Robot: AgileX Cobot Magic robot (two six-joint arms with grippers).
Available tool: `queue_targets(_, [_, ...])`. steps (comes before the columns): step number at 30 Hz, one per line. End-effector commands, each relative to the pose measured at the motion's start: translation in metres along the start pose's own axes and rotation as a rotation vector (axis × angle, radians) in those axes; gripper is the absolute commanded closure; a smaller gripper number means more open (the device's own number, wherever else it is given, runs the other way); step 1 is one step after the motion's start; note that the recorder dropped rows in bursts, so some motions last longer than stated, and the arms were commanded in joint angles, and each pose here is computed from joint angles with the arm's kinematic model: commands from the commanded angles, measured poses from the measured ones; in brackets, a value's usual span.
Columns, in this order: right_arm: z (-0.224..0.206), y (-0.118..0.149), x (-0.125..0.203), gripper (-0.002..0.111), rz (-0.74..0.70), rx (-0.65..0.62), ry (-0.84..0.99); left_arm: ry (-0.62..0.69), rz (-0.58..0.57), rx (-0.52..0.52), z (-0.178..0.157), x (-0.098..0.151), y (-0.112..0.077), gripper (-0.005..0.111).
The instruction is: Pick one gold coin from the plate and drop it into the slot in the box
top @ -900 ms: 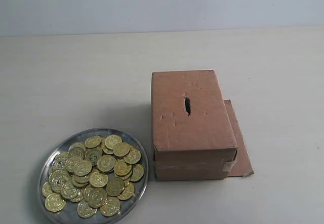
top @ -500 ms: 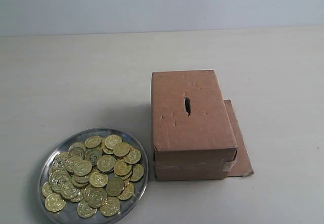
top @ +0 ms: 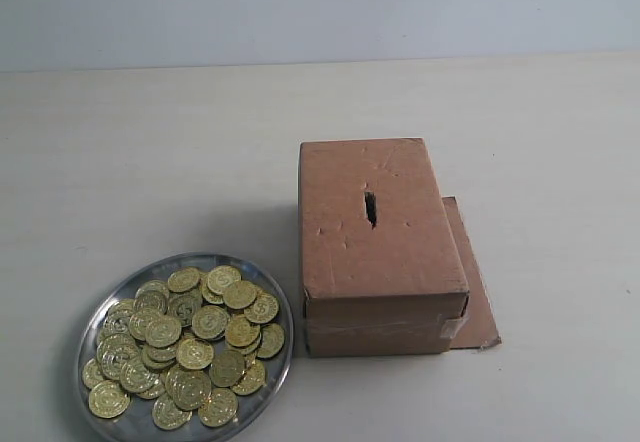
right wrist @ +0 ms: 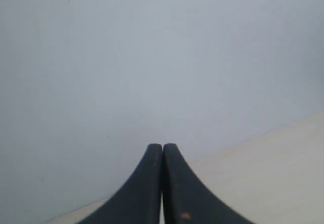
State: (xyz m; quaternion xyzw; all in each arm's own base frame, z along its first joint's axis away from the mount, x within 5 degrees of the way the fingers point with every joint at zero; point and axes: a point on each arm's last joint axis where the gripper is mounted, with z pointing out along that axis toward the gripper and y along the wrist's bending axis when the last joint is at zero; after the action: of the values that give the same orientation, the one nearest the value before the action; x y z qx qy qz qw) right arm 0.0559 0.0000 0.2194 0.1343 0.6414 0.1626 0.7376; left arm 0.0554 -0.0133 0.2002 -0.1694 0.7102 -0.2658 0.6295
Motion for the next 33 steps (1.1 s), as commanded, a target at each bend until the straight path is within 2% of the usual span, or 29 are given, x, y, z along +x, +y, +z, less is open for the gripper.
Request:
queue_targets(1, [-0.001,-0.001,-0.001,0.108,0.089,0.006,-0.022,-0.068,-0.023,0.0,0.0,-0.005,0.0,0.107])
queue_targets(5, [-0.001,-0.002,-0.001,0.108,0.177,0.011,-0.021,-0.068,-0.027,0.0,0.0,-0.005,0.0,0.107])
queue_targets(14, [-0.001,-0.002,0.002,0.108,0.219,0.015,0.007,-0.059,-0.055,0.005,0.0,-0.004,0.0,0.107])
queue_targets(16, [-0.001,-0.001,0.005,0.108,0.219,0.016,0.039,-0.032,-0.08,0.011,0.0,-0.002,-0.001,0.107])
queue_targets(20, [-0.002,0.004,0.007,0.108,0.208,0.004,0.148,0.055,-0.051,0.05,-0.002,0.001,-0.008,0.107])
queue_targets(23, [-0.004,0.013,-0.002,0.108,0.176,-0.025,0.193,0.1,0.018,0.135,-0.005,-0.005,-0.022,0.107])
queue_targets(27, [-0.001,0.023,-0.017,0.108,0.134,-0.041,0.244,0.19,0.236,0.272,-0.003,-0.016,-0.046,0.107])
queue_targets(33, [0.016,0.042,-0.043,0.108,-0.042,-0.073,0.424,0.375,0.586,0.416,0.018,-0.038,-0.077,0.107])
